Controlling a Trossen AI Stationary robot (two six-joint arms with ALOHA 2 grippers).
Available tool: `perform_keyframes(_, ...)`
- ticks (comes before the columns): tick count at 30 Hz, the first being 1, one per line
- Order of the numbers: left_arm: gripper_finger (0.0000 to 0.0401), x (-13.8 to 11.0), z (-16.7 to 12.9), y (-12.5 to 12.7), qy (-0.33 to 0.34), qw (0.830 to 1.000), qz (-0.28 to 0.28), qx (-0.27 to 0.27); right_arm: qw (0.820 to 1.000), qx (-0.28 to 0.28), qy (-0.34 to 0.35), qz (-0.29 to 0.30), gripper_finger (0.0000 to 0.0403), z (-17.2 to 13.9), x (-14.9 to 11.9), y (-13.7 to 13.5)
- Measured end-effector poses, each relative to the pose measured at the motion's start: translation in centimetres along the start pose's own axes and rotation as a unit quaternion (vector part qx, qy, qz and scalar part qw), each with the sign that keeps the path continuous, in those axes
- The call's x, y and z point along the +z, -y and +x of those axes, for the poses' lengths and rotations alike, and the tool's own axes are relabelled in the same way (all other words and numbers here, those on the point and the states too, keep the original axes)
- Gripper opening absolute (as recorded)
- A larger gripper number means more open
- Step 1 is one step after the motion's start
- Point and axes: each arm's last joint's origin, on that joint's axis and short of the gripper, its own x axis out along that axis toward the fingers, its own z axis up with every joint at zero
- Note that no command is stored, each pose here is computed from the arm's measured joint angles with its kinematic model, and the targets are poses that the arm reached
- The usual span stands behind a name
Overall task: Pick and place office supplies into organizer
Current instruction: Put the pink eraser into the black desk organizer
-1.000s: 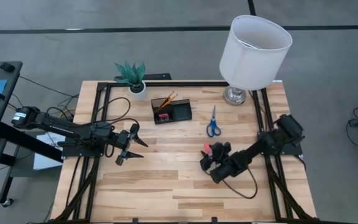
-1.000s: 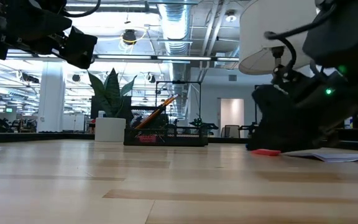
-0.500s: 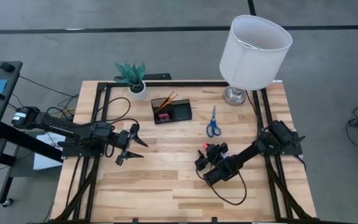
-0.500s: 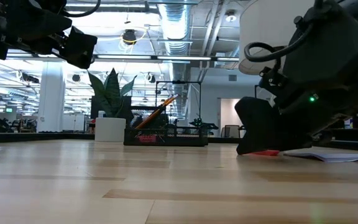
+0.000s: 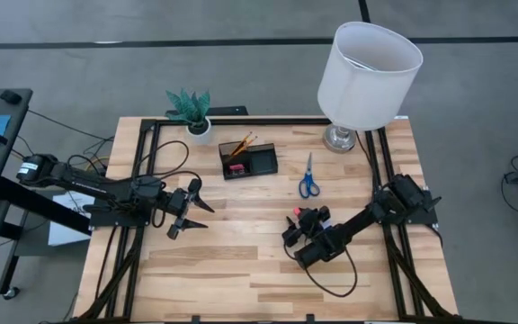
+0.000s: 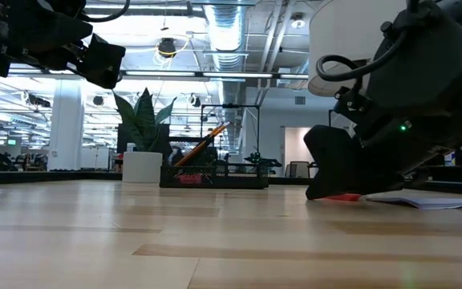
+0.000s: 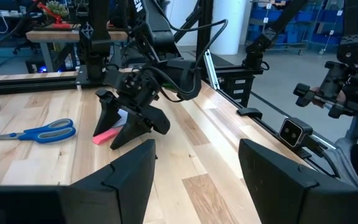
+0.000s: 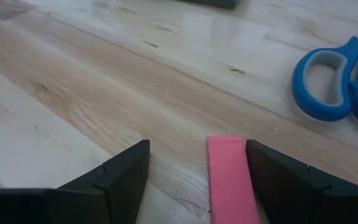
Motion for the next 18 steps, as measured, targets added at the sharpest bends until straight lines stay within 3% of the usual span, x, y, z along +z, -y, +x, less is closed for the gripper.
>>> perform_keyframes(18, 0.0223, 0.0, 0.0, 0.01, 0.0, 1.0, 0.0, -0.002, 1.0, -0.015, -0.002, 0.004, 0.0246, -0.1, -0.07, 0.42)
